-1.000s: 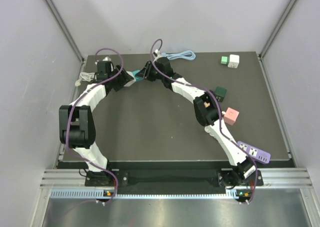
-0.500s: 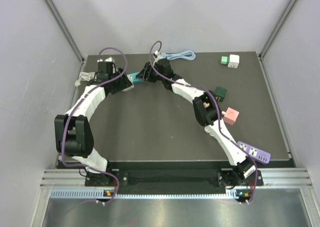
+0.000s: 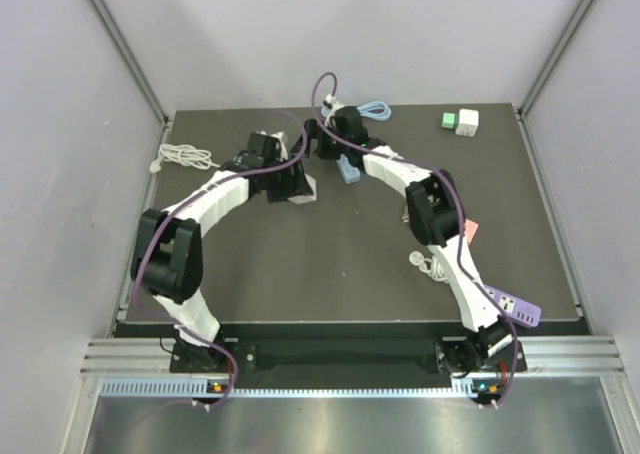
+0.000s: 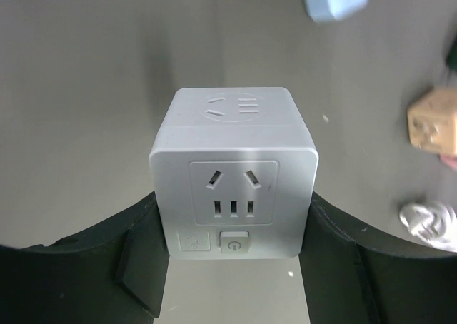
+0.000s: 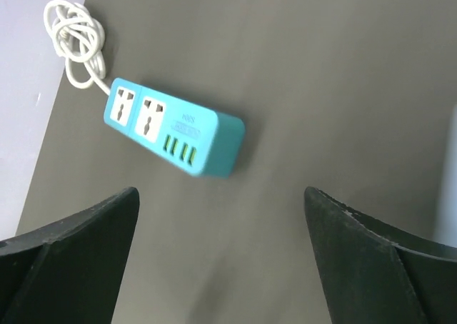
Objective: Pull the plug off the socket
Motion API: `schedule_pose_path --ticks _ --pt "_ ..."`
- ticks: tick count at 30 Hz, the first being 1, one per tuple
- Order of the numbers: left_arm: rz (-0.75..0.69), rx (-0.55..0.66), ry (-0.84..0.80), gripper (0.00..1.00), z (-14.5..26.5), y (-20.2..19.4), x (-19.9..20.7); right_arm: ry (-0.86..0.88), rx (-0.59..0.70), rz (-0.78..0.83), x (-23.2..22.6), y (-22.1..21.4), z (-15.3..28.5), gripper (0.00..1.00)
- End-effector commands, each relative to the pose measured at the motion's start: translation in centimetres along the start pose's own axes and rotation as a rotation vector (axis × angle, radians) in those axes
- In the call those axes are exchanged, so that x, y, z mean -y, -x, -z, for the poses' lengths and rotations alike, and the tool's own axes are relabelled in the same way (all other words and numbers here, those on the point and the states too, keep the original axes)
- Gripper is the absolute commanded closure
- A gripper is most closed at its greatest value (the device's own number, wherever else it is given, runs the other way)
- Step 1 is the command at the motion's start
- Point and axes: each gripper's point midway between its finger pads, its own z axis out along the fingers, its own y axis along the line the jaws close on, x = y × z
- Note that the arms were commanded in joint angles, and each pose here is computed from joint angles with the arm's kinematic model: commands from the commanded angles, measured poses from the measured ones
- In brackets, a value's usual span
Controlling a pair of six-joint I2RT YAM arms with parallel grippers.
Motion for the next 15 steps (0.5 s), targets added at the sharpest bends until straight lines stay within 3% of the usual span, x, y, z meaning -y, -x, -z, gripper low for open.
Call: schedule_pose_path --ticks 1,2,3,4,8,10,15 --pt "-0.022 0.014 -0.150 1.00 -1.8 0.4 4.7 0.004 0.132 0.076 -1.2 8.5 7.2 0.02" --pt "0.001 -0.014 -0.163 1.00 -3.1 -0.4 5.1 0.007 0.174 0.093 -2.3 10.5 9.5 0.02" --pt "-0.011 -0.026 -0.209 1.00 -3.8 -1.2 6.7 -0.030 0.168 0.099 -0.6 9.6 10.3 0.00" --pt "-0.010 -0.037 -0.226 1.00 -4.4 -1.6 7.3 -0.049 0.231 0.120 -0.5 12.2 12.9 0.00" --pt "-0.006 -0.128 -0.322 1.00 -7.5 -5.3 10.8 -0.171 0.297 0.113 4.4 14.3 18.3 0.00" --pt "-0.034 -0.138 -0.400 1.00 -7.8 -6.3 13.3 -0.229 0.325 0.075 8.0 14.4 20.7 0.00" --pt "-0.029 -0.158 -0.472 1.00 -8.3 -7.7 15.1 -0.274 0.364 0.002 12.0 14.3 24.1 0.00"
